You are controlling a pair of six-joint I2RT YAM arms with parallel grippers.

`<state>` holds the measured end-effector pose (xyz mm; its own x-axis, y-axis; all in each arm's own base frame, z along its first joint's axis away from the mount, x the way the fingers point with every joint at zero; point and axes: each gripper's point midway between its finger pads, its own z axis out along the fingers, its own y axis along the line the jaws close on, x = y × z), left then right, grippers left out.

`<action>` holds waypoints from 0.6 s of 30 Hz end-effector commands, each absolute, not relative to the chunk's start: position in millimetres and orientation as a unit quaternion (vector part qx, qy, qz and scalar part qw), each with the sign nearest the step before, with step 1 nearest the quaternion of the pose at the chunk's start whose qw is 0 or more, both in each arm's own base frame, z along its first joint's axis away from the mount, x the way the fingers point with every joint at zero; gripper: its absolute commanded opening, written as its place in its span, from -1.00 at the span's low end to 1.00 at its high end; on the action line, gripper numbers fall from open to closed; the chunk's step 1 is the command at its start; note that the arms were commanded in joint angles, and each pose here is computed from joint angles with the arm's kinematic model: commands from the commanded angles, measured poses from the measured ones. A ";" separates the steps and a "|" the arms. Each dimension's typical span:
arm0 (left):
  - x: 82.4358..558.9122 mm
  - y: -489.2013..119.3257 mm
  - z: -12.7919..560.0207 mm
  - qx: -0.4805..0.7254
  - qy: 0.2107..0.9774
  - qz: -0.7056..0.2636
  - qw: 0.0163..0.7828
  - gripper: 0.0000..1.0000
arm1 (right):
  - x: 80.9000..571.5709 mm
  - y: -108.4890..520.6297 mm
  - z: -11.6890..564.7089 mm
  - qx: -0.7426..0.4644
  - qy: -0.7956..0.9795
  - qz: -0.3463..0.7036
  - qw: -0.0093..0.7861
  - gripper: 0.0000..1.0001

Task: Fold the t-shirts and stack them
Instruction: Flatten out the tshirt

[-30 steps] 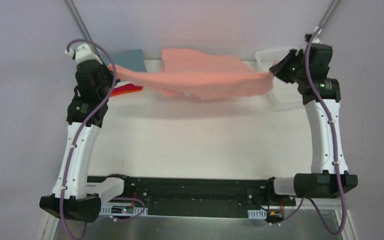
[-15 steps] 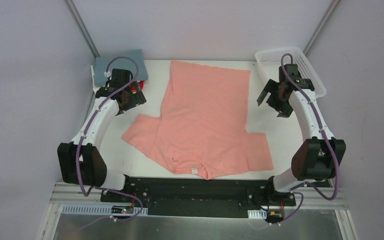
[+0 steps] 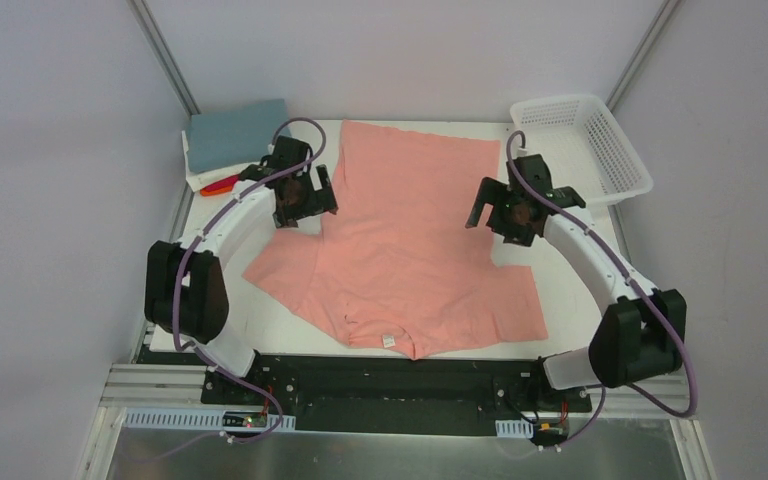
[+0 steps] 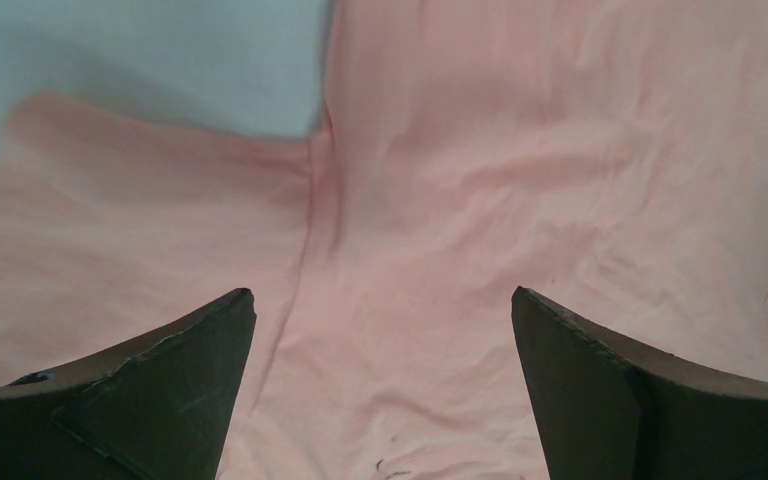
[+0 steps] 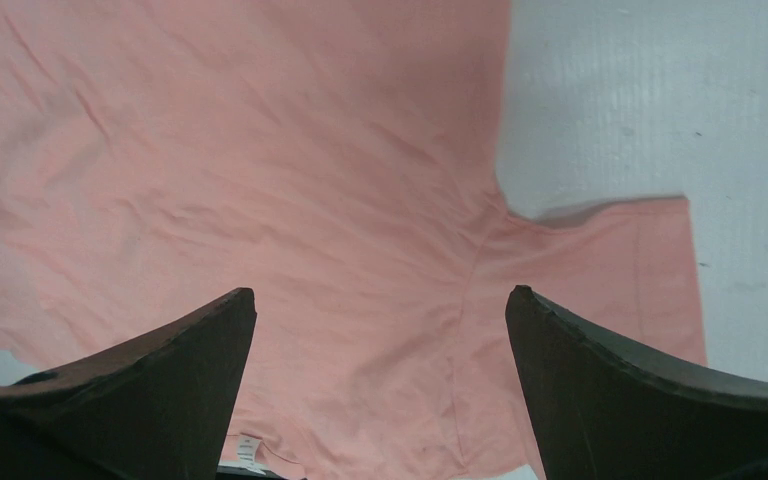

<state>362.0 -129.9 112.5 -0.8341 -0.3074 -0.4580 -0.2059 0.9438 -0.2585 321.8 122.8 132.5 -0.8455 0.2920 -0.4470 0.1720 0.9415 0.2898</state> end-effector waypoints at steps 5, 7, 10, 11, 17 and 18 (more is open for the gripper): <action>289.7 -169.1 49.6 -0.161 0.960 -0.140 0.181 0.98 | 393.1 165.8 85.3 0.090 0.958 0.134 0.236 0.99; 279.9 -163.6 37.3 -0.179 0.958 -0.135 0.178 0.98 | 402.0 170.6 72.4 0.095 0.960 0.135 0.226 0.99; 276.8 -153.8 28.2 -0.199 0.955 -0.117 0.186 0.98 | 408.2 174.5 56.2 0.106 0.960 0.138 0.218 0.99; 278.1 -150.4 27.0 -0.204 0.954 -0.108 0.192 0.98 | 405.9 174.0 50.0 0.109 0.962 0.136 0.210 0.99; 305.3 -117.0 14.5 -0.237 0.947 -0.040 0.213 0.98 | 358.1 165.3 28.0 0.144 0.967 0.129 0.164 0.99; 313.6 -111.0 12.9 -0.244 0.945 -0.034 0.213 0.98 | 346.4 164.5 28.0 0.150 0.967 0.131 0.161 0.99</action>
<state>290.2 -147.6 31.4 -0.8392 -0.4176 -0.3484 -0.3364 0.9020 -0.2708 390.0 166.1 35.1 -0.8952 0.2769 -0.3493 0.1797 0.9413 0.2857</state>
